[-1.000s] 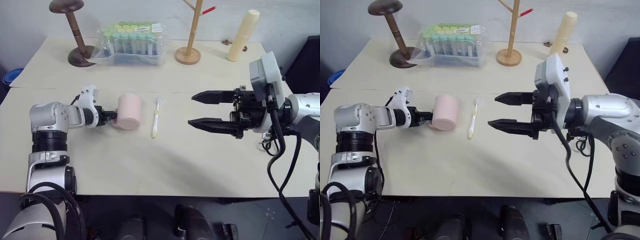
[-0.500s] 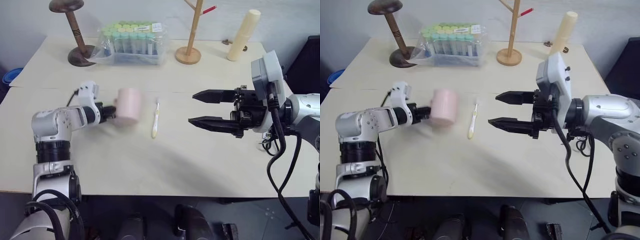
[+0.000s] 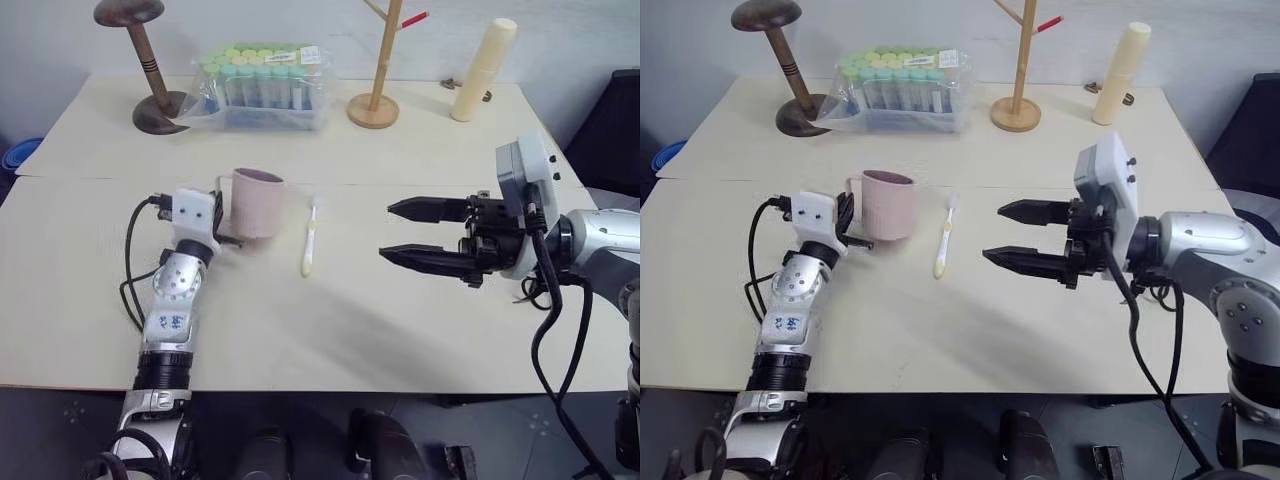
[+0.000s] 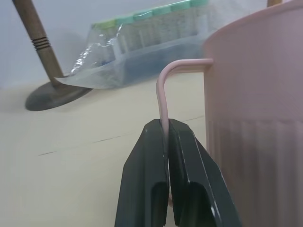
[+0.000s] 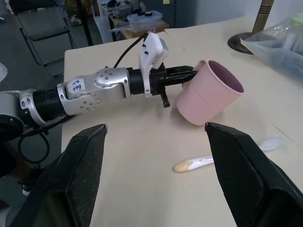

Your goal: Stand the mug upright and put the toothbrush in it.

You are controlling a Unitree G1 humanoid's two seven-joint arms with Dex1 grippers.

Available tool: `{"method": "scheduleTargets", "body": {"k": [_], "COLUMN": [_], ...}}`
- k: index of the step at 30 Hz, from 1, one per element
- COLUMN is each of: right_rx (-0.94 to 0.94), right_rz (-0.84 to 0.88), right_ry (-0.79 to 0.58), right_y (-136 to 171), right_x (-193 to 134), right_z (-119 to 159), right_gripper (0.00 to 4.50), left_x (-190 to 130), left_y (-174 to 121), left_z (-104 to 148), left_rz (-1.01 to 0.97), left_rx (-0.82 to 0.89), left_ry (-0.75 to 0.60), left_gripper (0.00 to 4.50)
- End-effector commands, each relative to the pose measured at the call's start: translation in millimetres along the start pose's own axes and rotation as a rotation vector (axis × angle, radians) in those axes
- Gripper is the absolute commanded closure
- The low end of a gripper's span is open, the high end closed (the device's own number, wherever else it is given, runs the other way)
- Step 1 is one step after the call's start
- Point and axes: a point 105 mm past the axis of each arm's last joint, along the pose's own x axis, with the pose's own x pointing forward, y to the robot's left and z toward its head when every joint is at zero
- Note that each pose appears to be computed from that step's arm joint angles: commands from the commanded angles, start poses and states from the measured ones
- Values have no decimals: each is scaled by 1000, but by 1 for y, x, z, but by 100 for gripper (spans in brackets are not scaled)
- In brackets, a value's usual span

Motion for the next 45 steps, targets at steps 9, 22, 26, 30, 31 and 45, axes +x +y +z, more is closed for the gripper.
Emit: {"method": "scheduleTargets", "body": {"k": [9,22,26,30,31,45], "right_rx": [-38,178,290,399,413,369], "right_rz": [-26,-325,-419,-491,-495,-442], "right_ry": [16,139,151,142,147,293], "right_y": [-2,-62,-84,-100,-101,-85], "right_x": [-5,63,113,150,160,214], "right_z": [-12,-75,-83,-83,-84,-122], "right_gripper": [105,105,105,105,105,166], "left_x": [-35,-121,-136,-139,-141,-131], "left_y": [5,16,39,52,54,65], "left_z": [7,47,102,136,142,147], "left_rz": [-62,-658,-919,-1007,-1028,-1015], "left_rx": [3,-138,-46,-33,-22,86], "left_ry": [-8,362,469,512,519,488], "left_gripper": [227,5,5,5,5,1]}}
